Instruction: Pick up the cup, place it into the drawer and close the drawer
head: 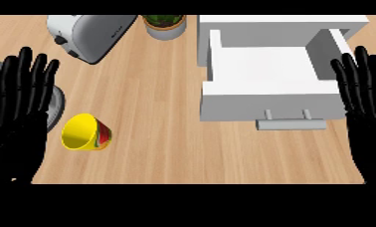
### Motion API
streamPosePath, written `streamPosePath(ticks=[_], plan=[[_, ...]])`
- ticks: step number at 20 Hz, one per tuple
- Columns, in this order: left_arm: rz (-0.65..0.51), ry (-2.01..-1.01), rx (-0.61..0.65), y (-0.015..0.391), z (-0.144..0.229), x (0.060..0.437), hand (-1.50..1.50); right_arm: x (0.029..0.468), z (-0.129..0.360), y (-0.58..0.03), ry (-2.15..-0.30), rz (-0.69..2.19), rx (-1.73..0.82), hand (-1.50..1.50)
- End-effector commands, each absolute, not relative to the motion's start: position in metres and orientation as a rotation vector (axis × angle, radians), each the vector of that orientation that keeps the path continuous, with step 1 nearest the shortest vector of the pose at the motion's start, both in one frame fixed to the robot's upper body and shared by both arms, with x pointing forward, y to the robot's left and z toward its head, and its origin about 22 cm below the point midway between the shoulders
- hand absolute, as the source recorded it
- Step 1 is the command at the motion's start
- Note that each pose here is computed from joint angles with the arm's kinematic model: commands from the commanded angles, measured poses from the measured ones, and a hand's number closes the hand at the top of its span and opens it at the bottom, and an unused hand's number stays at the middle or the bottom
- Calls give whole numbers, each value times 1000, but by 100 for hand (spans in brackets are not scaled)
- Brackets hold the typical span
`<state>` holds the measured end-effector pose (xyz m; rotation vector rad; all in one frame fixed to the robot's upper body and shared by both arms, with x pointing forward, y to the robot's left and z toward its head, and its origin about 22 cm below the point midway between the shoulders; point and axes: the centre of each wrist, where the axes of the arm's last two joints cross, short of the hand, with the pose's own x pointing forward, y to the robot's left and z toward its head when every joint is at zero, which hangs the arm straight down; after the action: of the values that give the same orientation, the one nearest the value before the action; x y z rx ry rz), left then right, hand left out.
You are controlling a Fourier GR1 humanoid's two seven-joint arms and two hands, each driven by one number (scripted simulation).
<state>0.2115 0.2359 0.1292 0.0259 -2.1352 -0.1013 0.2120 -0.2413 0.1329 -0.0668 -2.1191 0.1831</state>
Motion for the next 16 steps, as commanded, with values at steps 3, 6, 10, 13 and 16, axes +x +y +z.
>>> streamPosePath(ticks=[3, 6, 10, 13, 16], plan=[[-197, -2130, -140, 270, 125, 199, -150, 214, 122, -234, -2095, 171, -35, -150], [-278, -2122, -269, 303, 111, 204, -150, 219, 129, -237, -2077, 135, -4, -150], [-128, -1965, -407, 293, 107, 201, -150, 203, 129, -232, -1993, 106, 157, -150], [-133, -1940, -428, 300, 96, 213, -150, 211, 117, -220, -1992, 113, 153, -150], [-99, -1955, -432, 280, 109, 207, -150, 238, 125, -225, -1992, 108, 133, -150]])
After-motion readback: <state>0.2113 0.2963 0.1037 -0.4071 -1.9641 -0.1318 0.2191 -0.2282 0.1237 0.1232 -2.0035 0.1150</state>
